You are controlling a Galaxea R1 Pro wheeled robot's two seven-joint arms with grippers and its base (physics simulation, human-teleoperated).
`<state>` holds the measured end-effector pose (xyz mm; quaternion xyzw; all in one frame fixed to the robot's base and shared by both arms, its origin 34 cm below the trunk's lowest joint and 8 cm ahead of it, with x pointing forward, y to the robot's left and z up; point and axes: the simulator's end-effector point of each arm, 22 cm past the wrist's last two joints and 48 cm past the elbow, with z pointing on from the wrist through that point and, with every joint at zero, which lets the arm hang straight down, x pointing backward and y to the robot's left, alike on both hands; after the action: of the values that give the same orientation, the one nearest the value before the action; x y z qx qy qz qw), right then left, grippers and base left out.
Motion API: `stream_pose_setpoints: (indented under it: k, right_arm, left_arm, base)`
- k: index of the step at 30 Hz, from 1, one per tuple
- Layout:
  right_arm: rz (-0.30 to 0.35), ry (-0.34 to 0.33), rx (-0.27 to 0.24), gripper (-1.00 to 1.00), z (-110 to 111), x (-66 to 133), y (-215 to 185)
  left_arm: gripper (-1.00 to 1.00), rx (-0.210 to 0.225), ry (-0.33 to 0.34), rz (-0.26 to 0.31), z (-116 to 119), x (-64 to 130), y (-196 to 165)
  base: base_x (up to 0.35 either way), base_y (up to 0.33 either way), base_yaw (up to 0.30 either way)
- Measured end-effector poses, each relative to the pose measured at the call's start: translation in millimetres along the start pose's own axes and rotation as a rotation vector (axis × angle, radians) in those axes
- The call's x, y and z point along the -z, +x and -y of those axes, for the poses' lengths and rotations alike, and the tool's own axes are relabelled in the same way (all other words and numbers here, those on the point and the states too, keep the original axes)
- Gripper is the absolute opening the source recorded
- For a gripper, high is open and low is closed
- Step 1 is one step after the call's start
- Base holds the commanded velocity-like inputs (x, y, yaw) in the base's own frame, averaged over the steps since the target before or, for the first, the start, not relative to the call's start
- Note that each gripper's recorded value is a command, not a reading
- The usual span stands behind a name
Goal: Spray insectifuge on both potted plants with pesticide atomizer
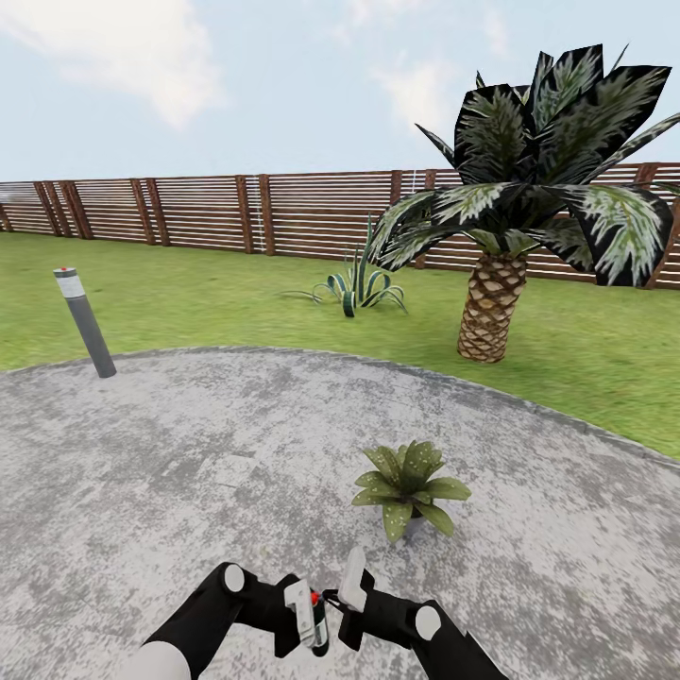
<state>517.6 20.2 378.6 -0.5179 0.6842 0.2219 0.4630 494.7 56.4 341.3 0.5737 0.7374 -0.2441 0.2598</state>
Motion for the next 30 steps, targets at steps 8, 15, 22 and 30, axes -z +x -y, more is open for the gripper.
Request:
stream_pose_setpoints:
  k: [8, 15, 22, 30]
  right_arm:
    - [0.000, -0.001, 0.002, -1.00, -0.5, -0.1, 0.0]
    - [0.000, -0.001, 0.002, -1.00, -0.5, 0.0, 0.1]
    - [-0.002, -0.002, 0.003, 1.00, -0.7, 0.0, 0.5]
    - [-0.070, 0.073, 0.005, 1.00, 28.8, 27.8, 41.2]
  left_arm:
    - [-1.00, 0.026, -0.045, -0.098, -21.6, 36.1, 65.8]
    - [-1.00, 0.074, -0.053, -0.185, -24.3, 66.4, 127.1]
    - [-1.00, 0.096, -0.079, -0.245, -32.6, 96.2, 166.4]
    - [-1.00, 0.240, -0.377, -0.236, -74.7, 108.9, 203.3]
  base:
    - [0.000, 0.000, 0.000]
    - [0.000, 0.000, 0.000]
    - [0.000, 0.000, 0.000]
    - [0.000, 0.000, 0.000]
